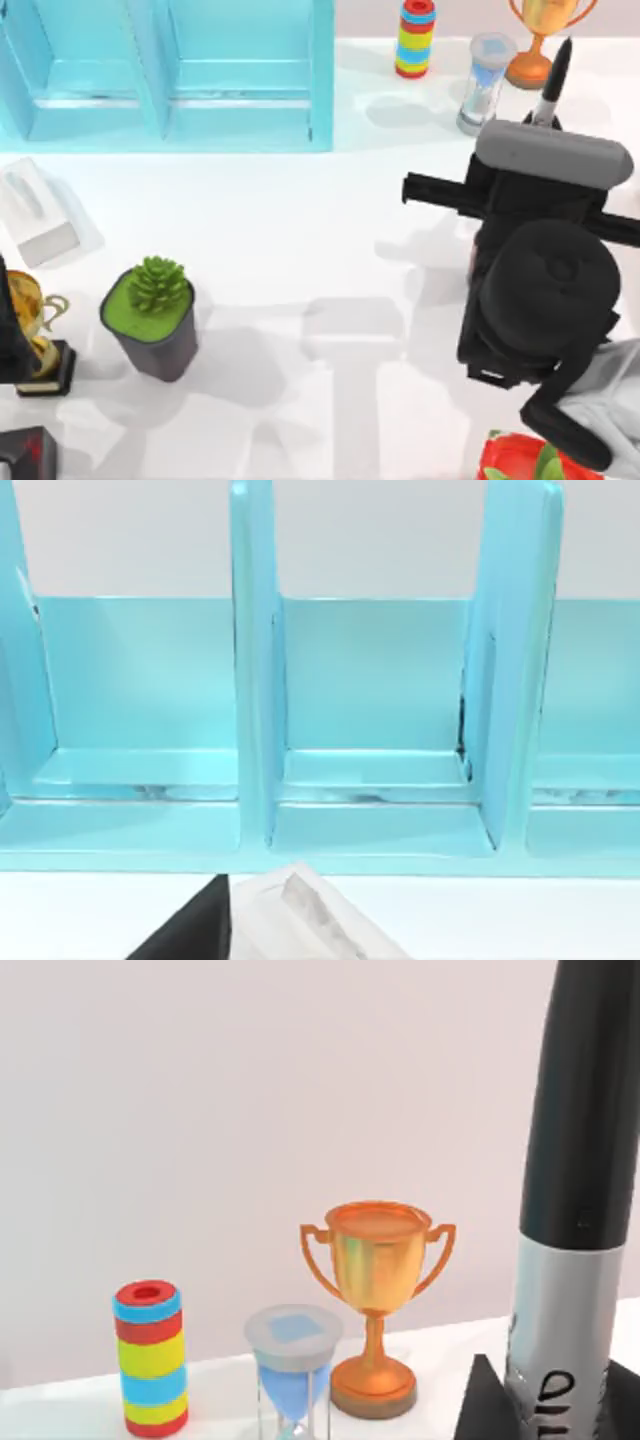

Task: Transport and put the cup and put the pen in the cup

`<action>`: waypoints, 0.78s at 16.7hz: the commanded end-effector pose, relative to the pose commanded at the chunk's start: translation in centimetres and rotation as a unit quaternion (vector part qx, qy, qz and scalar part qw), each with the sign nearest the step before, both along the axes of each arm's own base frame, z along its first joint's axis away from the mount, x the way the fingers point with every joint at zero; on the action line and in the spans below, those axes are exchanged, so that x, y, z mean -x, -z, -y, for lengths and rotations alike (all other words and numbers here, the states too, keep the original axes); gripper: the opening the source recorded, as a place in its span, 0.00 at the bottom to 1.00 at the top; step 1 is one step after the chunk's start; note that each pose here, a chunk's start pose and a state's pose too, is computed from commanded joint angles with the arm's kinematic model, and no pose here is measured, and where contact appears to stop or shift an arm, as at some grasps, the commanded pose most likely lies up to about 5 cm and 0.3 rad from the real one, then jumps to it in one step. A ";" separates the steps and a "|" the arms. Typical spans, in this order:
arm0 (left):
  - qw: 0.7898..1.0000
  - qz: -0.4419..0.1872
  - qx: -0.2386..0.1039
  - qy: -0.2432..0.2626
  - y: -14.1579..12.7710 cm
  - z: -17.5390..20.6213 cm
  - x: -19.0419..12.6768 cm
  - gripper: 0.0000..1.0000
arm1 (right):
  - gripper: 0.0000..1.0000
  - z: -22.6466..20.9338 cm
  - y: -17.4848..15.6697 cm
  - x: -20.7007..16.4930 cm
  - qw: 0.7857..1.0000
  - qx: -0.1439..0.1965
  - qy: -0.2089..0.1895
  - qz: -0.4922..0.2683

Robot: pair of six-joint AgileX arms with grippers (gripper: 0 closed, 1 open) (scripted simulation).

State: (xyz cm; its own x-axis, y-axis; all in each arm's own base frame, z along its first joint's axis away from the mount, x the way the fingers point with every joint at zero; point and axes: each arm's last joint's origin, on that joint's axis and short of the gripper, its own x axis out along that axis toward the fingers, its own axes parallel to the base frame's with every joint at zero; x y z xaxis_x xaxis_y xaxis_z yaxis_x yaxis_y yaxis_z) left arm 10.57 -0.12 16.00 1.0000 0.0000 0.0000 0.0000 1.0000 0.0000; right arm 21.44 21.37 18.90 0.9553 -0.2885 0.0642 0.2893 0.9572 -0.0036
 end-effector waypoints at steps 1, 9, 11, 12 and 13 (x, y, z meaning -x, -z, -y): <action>1.000 0.000 0.000 0.000 0.0 0.0 0.0 1.00 | 0.00 0.1 0.1 -0.2 1.000 0.000 0.000 0.000; 1.000 0.000 0.000 0.000 0.0 0.0 0.0 1.00 | 0.08 0.4 0.5 -1.1 1.000 -0.002 0.000 0.001; 1.000 0.000 0.000 0.000 0.0 0.0 0.0 1.00 | 0.23 0.4 0.5 -1.1 1.000 -0.002 0.000 0.001; 1.000 0.000 0.000 0.000 0.0 0.0 0.0 1.00 | 0.30 0.4 0.5 -1.1 1.000 -0.002 0.000 0.001; 1.000 0.000 0.000 0.000 0.0 0.0 0.0 1.00 | 0.38 0.4 0.5 -1.1 1.000 -0.002 0.000 0.001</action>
State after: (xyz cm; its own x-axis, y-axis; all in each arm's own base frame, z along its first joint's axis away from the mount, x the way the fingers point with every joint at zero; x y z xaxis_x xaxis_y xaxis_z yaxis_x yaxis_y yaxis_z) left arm 10.57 -0.12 16.00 1.0000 0.0000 0.0000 0.0000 1.0000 0.0000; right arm 22.55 20.98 18.44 0.9555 -0.2878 0.0644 0.2884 0.9575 0.0006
